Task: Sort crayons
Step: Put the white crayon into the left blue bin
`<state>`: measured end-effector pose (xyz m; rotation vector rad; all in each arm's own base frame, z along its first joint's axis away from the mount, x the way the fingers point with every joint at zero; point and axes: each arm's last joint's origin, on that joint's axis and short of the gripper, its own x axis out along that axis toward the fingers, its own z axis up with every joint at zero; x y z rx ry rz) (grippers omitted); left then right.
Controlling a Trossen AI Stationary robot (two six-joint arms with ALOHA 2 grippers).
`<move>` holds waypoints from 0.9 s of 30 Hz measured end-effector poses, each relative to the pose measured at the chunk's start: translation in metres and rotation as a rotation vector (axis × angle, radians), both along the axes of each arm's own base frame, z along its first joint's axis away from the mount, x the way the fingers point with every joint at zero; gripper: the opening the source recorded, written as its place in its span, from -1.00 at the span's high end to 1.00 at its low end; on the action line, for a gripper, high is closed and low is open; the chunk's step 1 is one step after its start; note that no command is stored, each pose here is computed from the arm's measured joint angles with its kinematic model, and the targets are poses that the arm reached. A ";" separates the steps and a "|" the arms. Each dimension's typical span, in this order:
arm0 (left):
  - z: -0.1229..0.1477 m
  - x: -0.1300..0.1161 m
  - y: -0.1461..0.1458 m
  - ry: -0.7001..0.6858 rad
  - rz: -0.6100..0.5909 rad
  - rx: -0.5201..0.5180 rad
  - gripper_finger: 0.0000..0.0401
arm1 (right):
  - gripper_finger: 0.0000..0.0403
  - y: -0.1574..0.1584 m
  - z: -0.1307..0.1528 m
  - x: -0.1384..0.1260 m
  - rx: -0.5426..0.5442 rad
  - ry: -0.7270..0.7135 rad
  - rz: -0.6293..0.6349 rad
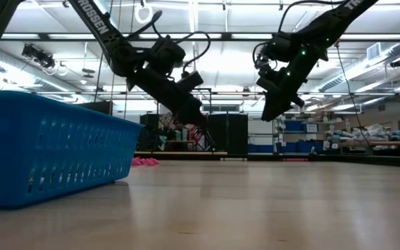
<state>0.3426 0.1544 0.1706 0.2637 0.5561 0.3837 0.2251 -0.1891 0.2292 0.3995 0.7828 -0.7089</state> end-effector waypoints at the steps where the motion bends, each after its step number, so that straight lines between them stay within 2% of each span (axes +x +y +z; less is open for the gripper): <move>1: 0.002 0.001 0.000 -0.017 0.000 0.006 0.30 | 0.44 0.003 -0.001 0.000 -0.003 -0.010 0.003; 5: 0.006 0.005 0.002 -0.098 -0.015 0.028 0.30 | 0.44 0.011 -0.008 0.001 -0.009 -0.036 0.012; 8: -0.001 0.009 0.003 -0.117 -0.024 0.032 0.30 | 0.44 0.016 -0.018 -0.001 0.007 -0.008 -0.004; 12: -0.007 0.015 0.008 -0.081 -0.018 0.010 0.30 | 0.44 0.022 -0.033 -0.006 0.004 0.035 -0.064; 17: -0.005 0.027 0.019 0.001 0.003 -0.042 0.30 | 0.44 0.028 -0.045 -0.005 -0.026 -0.031 -0.082; 23: 0.008 0.036 0.032 0.047 0.032 -0.083 0.30 | 0.44 0.035 -0.047 -0.001 -0.112 -0.008 -0.142; 27: 0.009 0.038 0.042 0.060 0.057 -0.141 0.30 | 0.45 0.044 -0.047 0.004 -0.146 0.018 -0.126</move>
